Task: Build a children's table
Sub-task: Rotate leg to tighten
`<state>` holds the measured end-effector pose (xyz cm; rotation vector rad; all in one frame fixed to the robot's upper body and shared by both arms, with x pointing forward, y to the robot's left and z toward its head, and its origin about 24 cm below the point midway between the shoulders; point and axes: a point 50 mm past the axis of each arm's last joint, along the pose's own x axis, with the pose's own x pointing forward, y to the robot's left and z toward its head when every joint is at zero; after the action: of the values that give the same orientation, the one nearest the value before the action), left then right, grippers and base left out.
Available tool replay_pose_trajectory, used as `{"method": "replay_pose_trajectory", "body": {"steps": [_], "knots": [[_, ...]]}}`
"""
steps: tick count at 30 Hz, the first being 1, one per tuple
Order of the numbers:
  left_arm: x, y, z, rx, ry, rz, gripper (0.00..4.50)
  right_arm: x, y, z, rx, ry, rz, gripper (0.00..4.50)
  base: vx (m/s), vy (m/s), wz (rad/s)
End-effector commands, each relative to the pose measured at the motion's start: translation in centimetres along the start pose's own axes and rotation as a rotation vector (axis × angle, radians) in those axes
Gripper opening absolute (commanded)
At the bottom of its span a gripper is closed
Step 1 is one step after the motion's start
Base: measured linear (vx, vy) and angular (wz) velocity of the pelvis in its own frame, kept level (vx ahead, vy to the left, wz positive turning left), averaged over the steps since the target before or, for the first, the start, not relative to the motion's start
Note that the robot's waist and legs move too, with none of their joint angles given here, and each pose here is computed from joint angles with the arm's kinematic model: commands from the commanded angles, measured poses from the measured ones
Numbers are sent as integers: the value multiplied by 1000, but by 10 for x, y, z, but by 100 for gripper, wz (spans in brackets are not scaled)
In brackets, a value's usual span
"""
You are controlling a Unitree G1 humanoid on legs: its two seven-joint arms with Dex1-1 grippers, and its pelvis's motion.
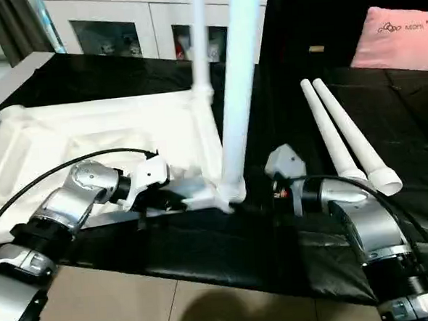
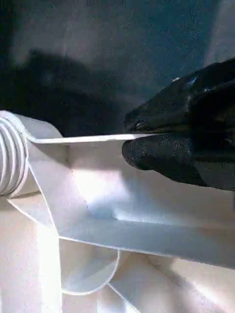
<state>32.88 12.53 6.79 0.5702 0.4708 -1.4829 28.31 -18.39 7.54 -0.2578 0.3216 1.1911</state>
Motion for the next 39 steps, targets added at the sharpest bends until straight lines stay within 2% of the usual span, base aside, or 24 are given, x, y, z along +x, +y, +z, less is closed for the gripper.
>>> {"method": "replay_pose_trajectory", "body": {"steps": [1,6,13,20,22,26,29,32,35,36,38,39], "knots": [[2,-3,14,110,3,-76,0,4,1,1,-41,22,57,446,0,0,0],[1,-5,14,130,15,-112,0,9,1,-3,-34,29,105,446,0,0,0],[-1,-9,11,142,31,-145,0,14,4,-5,-23,4,173,370,0,0,0],[-2,-10,9,140,42,-156,0,14,5,-9,-19,-5,199,322,0,0,0],[-2,-10,8,138,45,-157,0,15,6,-10,-16,-5,206,292,0,0,0],[-2,-10,7,131,47,-158,0,15,9,-14,-4,-3,218,281,0,0,0],[0,-10,5,96,36,-152,0,16,13,-19,31,-13,217,277,0,0,0],[4,-7,5,13,-7,-109,0,22,17,-26,104,-48,167,274,0,0,0],[9,2,10,-83,-59,5,0,36,13,-34,179,-65,12,274,0,0,0],[14,8,15,-146,-99,87,0,48,7,-40,221,-45,-123,274,0,0,0],[16,12,17,-172,-113,125,0,54,5,-42,236,-40,-179,274,0,0,0],[19,16,22,-209,-132,189,0,64,2,-42,263,-42,-261,274,-54,4,-6]]}}
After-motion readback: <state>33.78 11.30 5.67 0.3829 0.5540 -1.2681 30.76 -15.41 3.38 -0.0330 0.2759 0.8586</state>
